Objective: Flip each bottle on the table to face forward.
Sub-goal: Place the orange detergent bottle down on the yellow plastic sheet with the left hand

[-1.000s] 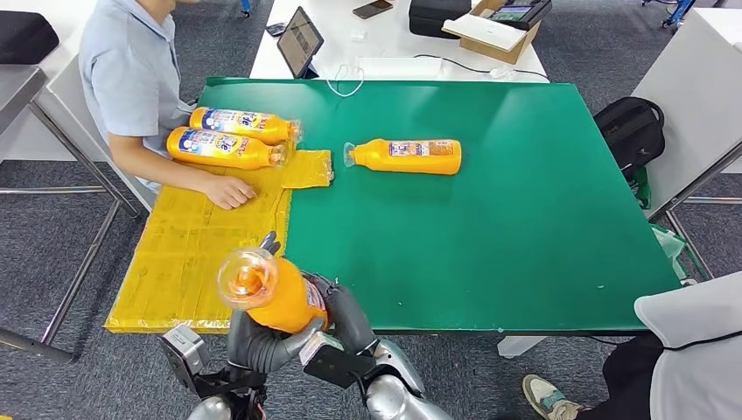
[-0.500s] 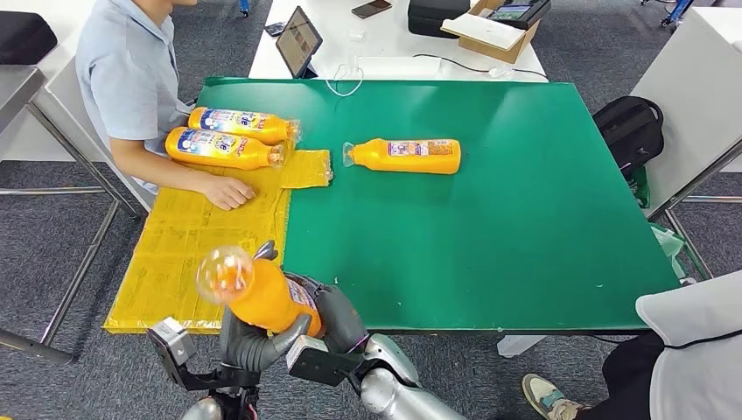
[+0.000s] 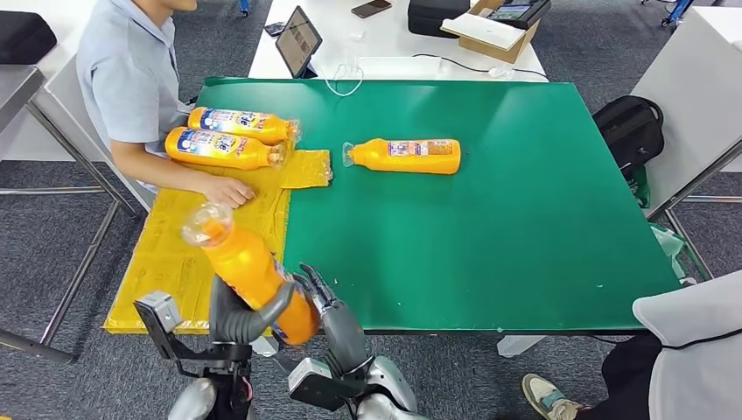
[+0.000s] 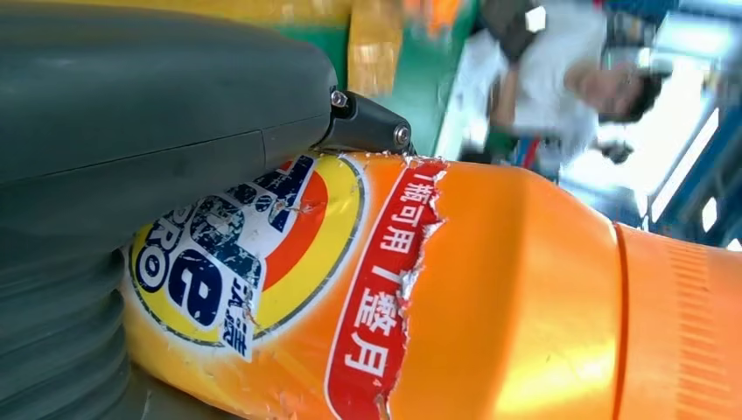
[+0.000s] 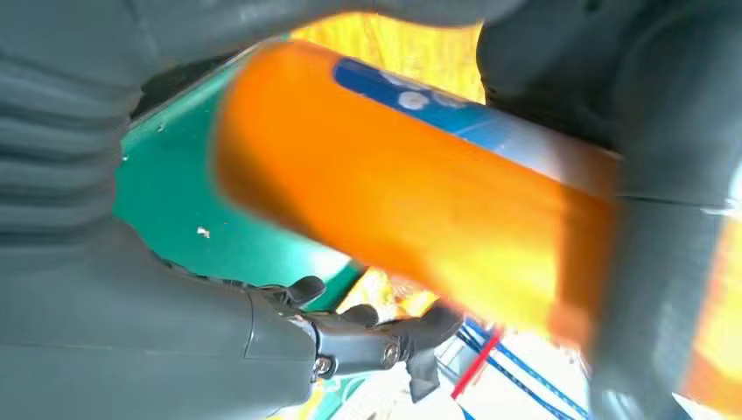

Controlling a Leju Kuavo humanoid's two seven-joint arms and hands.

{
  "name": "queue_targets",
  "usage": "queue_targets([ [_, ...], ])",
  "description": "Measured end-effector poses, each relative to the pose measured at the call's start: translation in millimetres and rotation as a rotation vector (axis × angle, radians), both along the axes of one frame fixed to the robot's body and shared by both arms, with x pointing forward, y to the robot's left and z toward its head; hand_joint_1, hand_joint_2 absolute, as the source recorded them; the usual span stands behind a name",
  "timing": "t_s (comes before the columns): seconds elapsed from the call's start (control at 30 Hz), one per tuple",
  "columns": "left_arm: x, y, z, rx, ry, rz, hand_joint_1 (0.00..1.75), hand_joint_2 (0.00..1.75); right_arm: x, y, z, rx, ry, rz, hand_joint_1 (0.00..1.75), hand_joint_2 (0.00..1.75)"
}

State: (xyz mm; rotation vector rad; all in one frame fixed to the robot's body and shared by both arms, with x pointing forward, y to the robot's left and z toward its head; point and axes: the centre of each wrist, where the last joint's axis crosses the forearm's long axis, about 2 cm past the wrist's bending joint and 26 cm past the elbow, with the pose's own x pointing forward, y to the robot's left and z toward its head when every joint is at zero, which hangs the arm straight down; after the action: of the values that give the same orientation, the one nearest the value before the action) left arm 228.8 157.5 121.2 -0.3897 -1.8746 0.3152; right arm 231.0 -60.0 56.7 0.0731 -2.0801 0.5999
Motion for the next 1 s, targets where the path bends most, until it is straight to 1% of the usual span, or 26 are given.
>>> queue_targets([
  [0.17, 5.4, 5, 1.2, 0.0, -0.001, 0.021, 1.75, 1.75, -5, 1, 2, 0.019, -0.013, 0.0, 0.0, 0.0],
  [0.27, 6.5, 7, 0.8, -0.018, 0.019, 0.023, 1.75, 1.75, -6, 0, 6, 0.061, -0.013, -0.038, 0.0, 0.0],
  [0.37, 9.1, 12, 0.8, -0.042, 0.054, 0.035, 1.75, 1.75, -6, -4, 20, 0.12, -0.072, -0.119, 0.0, 0.0],
  [0.43, 13.9, 18, 1.8, 0.005, 0.057, 0.09, 1.75, 1.75, -5, -8, 34, 0.148, -0.147, -0.161, 0.0, 0.0],
  [0.5, 22.0, 27, 2.5, 0.147, 0.024, 0.206, 1.75, 1.75, -3, -16, 50, 0.172, -0.231, -0.207, 0.0, 0.0],
  [0.6, 39.7, 46, 0.6, 0.534, -0.078, 0.433, 1.75, 1.75, 1, -34, 77, 0.203, -0.355, -0.3, 0.0, 0.0],
  [0.67, 53.6, 60, -3.2, 0.76, -0.11, 0.509, 1.75, 1.75, 4, -46, 92, 0.226, -0.415, -0.366, 0.0, 0.0],
  [0.73, 67.5, 74, -8.5, 0.92, -0.096, 0.515, 1.75, 1.75, 6, -57, 103, 0.256, -0.445, -0.425, 0.0, 0.0],
  [0.8, 80.6, 85, -14.0, 1.071, -0.068, 0.48, 1.75, 1.75, 7, -66, 108, 0.293, -0.444, -0.468, 0.0, 0.0],
  [0.9, 100.5, 97, -21.9, 1.295, 0.001, 0.375, 1.75, 1.75, 6, -70, 108, 0.339, -0.414, -0.491, 0.0, 0.0],
  [1.0, 119.4, 103, -28.6, 1.476, 0.079, 0.278, 1.75, 1.75, 7, -70, 108, 0.357, -0.4, -0.494, 0.0, 0.0],
])
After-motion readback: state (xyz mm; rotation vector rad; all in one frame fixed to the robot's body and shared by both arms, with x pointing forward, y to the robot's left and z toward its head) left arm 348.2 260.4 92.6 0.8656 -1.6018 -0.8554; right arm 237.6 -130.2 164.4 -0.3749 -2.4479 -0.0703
